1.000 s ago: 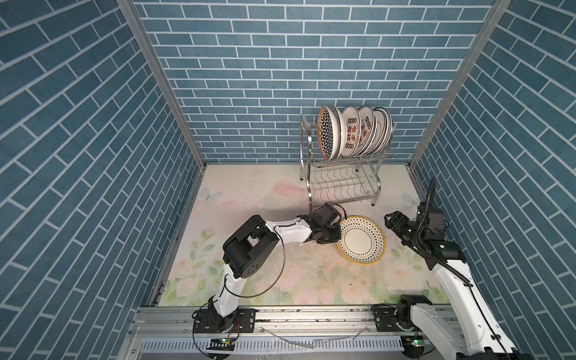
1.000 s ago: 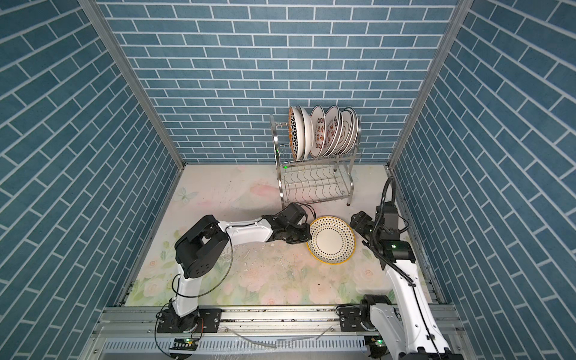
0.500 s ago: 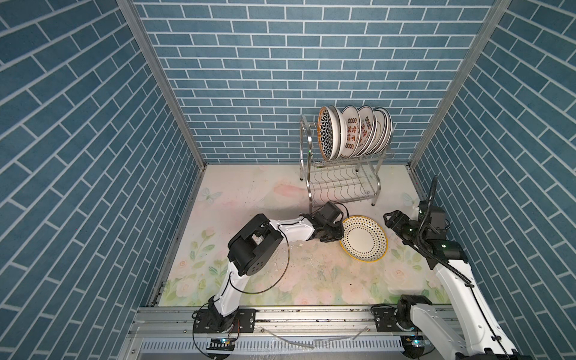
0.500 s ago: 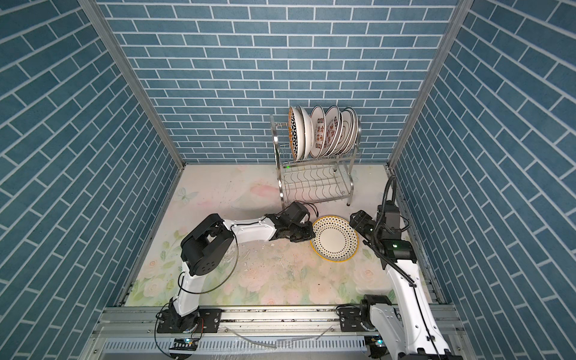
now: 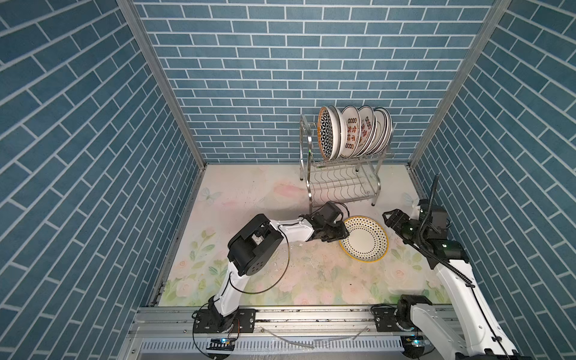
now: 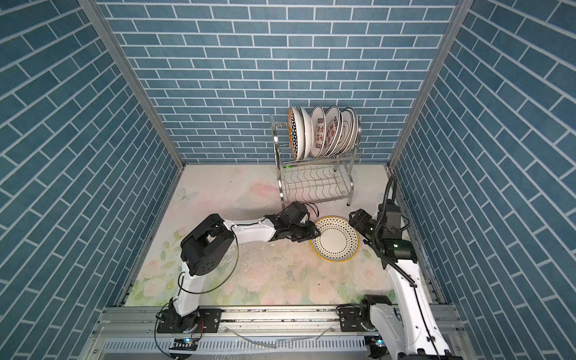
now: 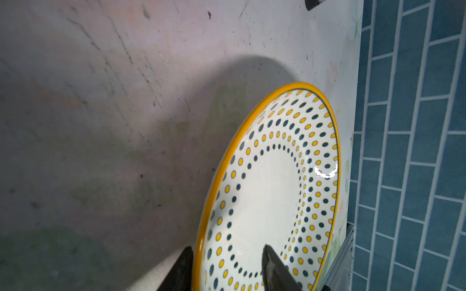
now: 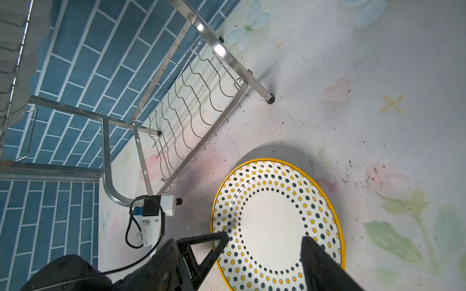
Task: Unload the plates from the dish rack
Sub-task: Place the plate at the middle-right of the table, then pick up the plate from the dish rack.
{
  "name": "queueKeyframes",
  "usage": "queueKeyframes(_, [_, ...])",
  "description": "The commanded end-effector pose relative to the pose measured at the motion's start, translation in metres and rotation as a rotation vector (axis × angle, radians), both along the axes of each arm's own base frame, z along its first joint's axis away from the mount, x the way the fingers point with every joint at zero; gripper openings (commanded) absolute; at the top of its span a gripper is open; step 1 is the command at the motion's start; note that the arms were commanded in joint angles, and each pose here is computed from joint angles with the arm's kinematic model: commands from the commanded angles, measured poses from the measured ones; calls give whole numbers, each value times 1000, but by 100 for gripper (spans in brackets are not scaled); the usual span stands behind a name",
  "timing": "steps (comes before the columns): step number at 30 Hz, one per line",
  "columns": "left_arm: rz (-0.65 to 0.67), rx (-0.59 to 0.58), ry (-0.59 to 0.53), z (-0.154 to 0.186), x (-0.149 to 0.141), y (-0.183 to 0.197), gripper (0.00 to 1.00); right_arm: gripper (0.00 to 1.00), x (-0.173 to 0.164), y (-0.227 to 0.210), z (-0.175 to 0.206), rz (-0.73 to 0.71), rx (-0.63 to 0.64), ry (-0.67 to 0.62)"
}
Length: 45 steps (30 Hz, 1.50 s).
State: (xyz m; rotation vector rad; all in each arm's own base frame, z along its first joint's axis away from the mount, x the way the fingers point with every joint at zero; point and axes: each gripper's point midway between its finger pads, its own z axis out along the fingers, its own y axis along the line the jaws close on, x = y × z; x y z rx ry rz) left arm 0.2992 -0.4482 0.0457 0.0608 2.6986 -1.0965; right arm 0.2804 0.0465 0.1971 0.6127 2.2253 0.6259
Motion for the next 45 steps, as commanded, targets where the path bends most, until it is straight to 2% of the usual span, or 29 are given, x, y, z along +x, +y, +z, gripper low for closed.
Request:
queueKeyframes(1, [-1,2,-4,0,-1,10,54,78,4,1,19,35,-29,-59])
queueKeyframes(6, [14,3,-30,6,0,34,64,79,6,3,27,48,-31,-84])
queueKeyframes(13, [71,-25,-50,21,-1,86,64,79,8,-2,68,39,-63,-153])
queueKeyframes(18, [93,113,-160,50,-10,134,67,80,7,-18,110,-14,-163,-190])
queueKeyframes(19, [102,138,-182,57,-12,143,67,83,7,-19,122,-14,-174,-209])
queueKeyframes(24, [162,263,-286,91,-15,191,68,85,21,-7,173,27,-238,-270])
queueKeyframes(28, [216,318,-346,115,-18,223,69,85,43,26,213,115,-301,-315])
queueKeyframes(35, [272,374,-402,142,-22,265,70,84,85,101,253,273,-371,-362])
queueKeyframes(40, [305,407,-417,150,-25,287,71,84,98,155,270,359,-498,-396])
queueKeyframes(45, [338,418,-408,153,-26,303,71,83,100,193,288,353,-643,-466])
